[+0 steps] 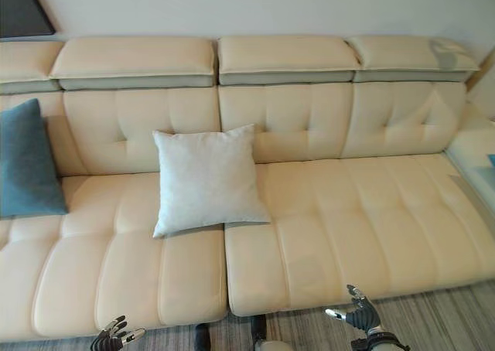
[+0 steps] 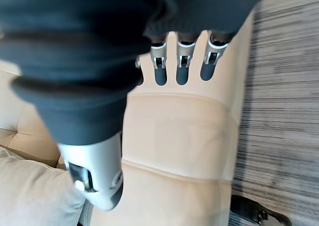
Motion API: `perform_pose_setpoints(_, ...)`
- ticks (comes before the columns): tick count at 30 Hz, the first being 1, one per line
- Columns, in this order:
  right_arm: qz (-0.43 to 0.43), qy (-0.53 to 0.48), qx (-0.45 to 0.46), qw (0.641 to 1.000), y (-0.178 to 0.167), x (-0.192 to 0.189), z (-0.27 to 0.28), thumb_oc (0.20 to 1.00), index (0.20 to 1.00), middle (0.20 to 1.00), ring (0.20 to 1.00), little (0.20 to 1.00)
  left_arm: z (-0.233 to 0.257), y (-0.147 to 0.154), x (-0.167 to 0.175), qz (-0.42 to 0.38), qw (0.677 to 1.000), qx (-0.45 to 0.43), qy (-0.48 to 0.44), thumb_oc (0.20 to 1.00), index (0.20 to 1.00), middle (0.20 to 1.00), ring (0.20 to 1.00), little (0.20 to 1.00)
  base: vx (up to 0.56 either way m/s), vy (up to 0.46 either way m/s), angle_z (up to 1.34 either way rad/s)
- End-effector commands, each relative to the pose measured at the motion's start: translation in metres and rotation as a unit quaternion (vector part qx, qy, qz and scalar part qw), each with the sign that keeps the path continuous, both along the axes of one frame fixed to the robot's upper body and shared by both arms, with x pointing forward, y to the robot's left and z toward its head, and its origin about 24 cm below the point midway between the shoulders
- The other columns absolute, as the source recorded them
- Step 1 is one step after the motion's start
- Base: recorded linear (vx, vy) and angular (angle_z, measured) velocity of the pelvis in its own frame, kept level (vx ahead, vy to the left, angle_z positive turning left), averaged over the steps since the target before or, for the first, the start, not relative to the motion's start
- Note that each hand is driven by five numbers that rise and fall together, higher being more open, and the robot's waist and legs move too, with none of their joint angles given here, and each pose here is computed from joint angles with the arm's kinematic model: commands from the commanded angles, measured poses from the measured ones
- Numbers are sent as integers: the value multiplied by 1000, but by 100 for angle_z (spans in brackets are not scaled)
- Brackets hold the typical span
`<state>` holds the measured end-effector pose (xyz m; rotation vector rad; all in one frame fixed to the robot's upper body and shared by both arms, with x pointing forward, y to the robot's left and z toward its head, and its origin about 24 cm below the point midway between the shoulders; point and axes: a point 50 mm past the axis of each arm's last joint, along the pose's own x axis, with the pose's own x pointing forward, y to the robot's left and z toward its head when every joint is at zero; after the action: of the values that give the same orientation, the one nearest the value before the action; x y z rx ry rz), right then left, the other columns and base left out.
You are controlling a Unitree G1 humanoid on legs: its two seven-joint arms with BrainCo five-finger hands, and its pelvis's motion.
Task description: Pick up all the scattered cushions and arrange them neatly on the sofa.
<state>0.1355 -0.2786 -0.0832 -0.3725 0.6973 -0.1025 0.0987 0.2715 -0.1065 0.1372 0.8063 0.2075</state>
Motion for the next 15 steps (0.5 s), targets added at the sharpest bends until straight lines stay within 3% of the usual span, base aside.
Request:
perform_pose_setpoints(1, 20, -70, -6, 997, 7, 35, 19, 1000, 1000, 1000, 1000, 1000, 33, 22, 42, -16, 994, 60, -91, 1000, 1000, 1000, 1000, 1000, -491, -53, -44)
perform_pose_setpoints(10, -31, -86, 8, 996, 3, 38, 20, 1000, 1000, 1000, 1000, 1000, 45, 12, 63, 13, 988, 37, -150, 1000, 1000, 1000, 1000, 1000, -288, -154, 21)
perform_pose_setpoints(15, -47, -101, -2, 994, -9, 44, 29, 1000, 1000, 1000, 1000, 1000, 44, 0, 64, -18, 988, 29, -150, 1000, 1000, 1000, 1000, 1000, -385, -17, 36)
